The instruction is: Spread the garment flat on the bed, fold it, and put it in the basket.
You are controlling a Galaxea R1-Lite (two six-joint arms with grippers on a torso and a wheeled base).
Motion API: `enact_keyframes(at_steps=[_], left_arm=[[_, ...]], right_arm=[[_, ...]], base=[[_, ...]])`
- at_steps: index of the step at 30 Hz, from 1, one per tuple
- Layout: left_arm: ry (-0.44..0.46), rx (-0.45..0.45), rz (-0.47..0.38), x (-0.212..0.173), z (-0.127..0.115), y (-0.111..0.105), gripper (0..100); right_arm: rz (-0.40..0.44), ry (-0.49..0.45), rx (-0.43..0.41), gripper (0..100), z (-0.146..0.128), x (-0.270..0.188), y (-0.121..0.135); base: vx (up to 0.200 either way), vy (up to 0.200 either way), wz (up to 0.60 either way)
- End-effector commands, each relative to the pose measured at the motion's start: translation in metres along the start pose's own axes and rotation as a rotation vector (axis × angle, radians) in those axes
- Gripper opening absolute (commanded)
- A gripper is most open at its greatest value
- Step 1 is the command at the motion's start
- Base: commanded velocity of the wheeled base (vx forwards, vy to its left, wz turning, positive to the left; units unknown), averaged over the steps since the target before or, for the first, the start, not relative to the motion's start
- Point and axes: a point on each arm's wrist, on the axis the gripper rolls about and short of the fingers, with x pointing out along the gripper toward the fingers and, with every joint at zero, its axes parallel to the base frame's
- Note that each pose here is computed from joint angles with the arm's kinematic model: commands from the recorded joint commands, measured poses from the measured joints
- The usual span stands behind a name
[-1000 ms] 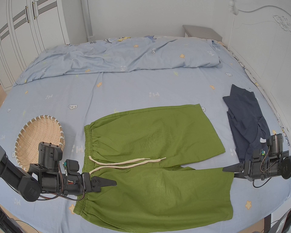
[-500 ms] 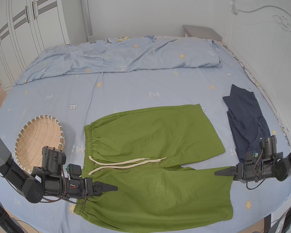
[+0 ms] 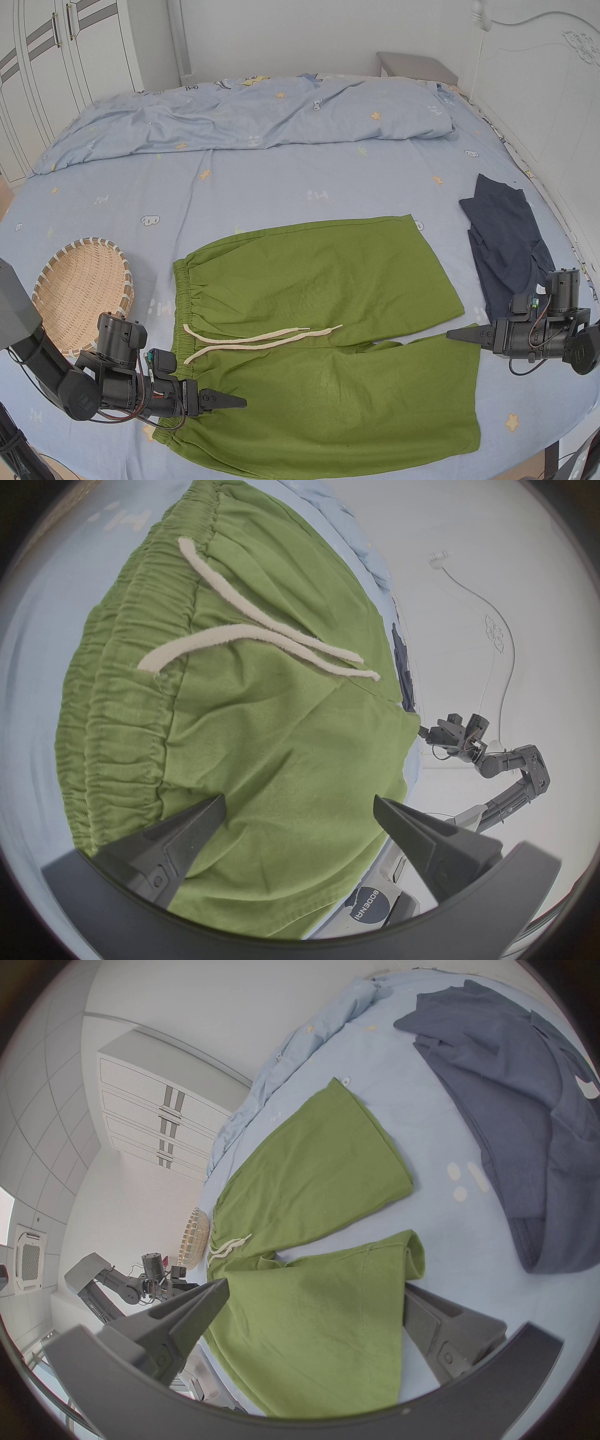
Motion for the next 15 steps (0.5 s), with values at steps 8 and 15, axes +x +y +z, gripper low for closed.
enact_keyframes(at_steps=[8,15], left_arm=[[0.042,-0.026,0.019,0.009,-0.004,0.008,100],[0.043,-0.027,0.021,0.009,-0.004,0.009,100]], right_arm=[[0.064,-0.084,-0.077,100,0.004,-0.028,0.025],[0.021,-0.148,-0.056,100,0.013,-0.031,0.007]], base=[[0.0,0.0,0.0],[0.0,0.0,0.0]])
